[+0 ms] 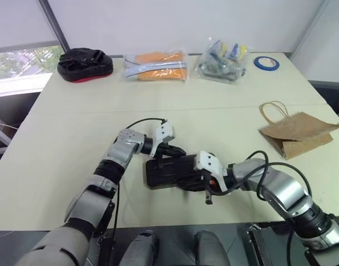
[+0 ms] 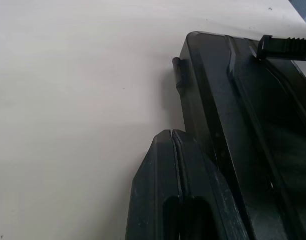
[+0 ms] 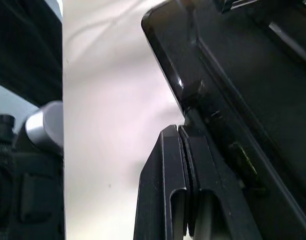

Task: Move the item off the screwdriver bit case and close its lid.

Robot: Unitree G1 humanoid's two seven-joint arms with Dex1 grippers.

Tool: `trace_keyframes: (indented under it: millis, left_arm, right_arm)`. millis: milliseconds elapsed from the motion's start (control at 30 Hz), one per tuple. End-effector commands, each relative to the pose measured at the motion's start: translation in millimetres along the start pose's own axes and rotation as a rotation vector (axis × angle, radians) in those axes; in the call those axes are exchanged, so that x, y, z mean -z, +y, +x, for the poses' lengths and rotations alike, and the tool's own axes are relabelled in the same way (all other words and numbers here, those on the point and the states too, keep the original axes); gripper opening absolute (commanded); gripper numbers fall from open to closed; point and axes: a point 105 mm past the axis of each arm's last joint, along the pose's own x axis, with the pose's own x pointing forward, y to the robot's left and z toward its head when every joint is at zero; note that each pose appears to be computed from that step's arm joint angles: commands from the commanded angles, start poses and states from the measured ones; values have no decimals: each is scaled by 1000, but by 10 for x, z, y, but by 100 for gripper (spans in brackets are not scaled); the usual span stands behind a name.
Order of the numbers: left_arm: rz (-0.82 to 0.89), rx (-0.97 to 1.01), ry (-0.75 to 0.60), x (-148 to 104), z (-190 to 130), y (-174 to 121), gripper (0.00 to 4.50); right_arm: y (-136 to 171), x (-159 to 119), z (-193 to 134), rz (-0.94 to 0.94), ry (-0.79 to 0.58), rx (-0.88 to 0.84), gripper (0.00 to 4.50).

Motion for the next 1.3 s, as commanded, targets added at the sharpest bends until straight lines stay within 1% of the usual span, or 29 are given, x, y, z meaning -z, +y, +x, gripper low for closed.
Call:
trace_keyframes:
  millis: [33, 133, 367, 500, 700, 800, 867, 933, 1033, 1167, 1300]
  left_arm:
    - [-14, 37, 24, 103, 80, -83, 0]
    - [-13, 37, 26, 111, 79, -88, 0]
    - [-13, 50, 41, 182, 75, -126, 0]
    - [-13, 63, 47, 213, 89, -160, 0]
    - [-14, 73, 43, 219, 121, -195, 0]
    - [-12, 60, 36, 202, 118, -173, 0]
    - [-12, 42, 29, 177, 97, -137, 0]
    - [-8, 2, 8, 110, 35, -59, 0]
    - [0, -48, -31, -4, -87, 28, 0]
    - [12, -138, -98, -197, -335, 139, 0]
    - [35, -285, -168, -421, -664, 248, 0]
  right_arm:
    - [-126, 62, -22, -23, 36, 102, 3]
    - [-191, 42, -7, -107, 41, 173, 3]
    - [-348, -95, -34, -234, 7, 313, 3]
    - [-362, -113, -35, -263, 3, 340, 3]
    - [-402, -194, -51, -382, 11, 396, 3]
    - [-341, -156, -42, -360, 22, 354, 3]
    - [-246, -84, -56, -340, 49, 285, 3]
    - [-45, 12, -128, -298, 82, 153, 3]
    - [140, 58, -280, -255, 105, 45, 3]
    - [222, -41, -510, -219, 86, -4, 3]
    - [187, -231, -713, -213, 44, 5, 3]
